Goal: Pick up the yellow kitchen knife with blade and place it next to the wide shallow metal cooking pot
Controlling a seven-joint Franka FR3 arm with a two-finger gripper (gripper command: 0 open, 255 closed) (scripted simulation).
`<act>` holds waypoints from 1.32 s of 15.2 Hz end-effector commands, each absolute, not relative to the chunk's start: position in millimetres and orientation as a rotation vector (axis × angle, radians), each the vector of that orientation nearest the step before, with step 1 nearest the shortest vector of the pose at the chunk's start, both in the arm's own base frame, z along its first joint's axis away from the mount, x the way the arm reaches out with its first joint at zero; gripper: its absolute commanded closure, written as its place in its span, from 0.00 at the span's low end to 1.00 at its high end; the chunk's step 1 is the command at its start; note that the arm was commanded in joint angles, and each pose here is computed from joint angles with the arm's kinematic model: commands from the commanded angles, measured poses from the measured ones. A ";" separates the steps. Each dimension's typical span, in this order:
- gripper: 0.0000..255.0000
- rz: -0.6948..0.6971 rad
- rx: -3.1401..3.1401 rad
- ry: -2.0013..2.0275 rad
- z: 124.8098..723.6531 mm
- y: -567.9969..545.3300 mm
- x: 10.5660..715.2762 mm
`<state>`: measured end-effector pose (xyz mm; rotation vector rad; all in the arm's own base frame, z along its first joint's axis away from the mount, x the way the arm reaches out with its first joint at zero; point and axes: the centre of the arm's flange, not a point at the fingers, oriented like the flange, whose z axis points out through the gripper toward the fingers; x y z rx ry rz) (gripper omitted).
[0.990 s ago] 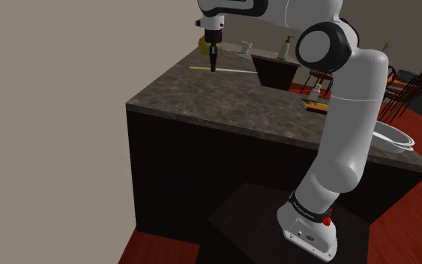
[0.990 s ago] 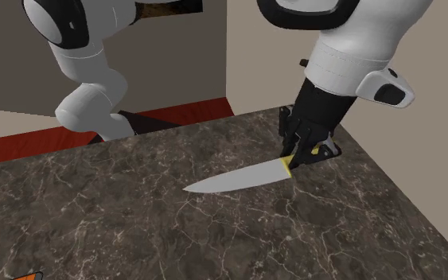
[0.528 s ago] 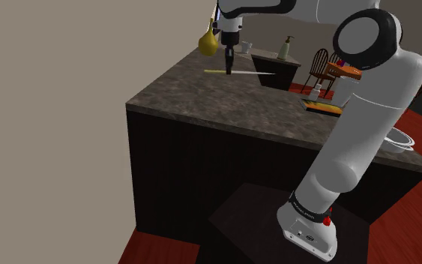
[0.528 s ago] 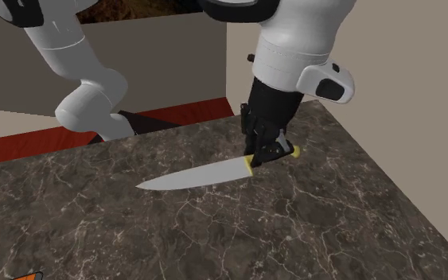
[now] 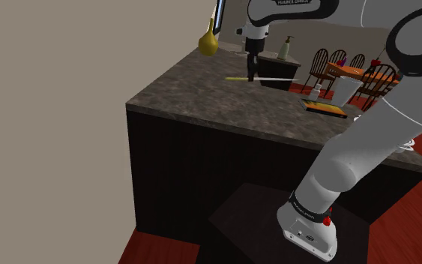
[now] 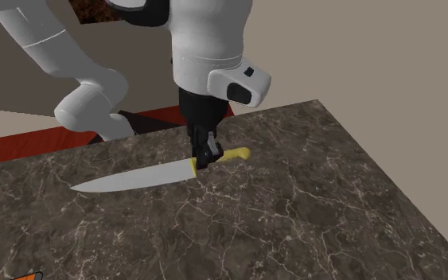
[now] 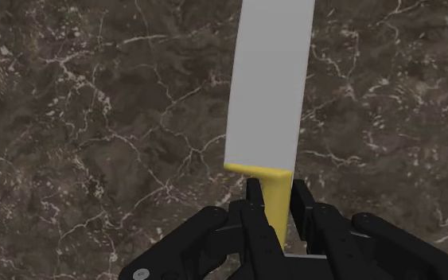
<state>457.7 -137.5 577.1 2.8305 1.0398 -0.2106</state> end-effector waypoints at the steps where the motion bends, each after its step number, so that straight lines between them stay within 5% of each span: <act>1: 1.00 -0.211 2.830 1.041 577.7 -145.4 431.4; 20: 1.00 -0.211 2.830 1.041 578.0 -225.2 193.7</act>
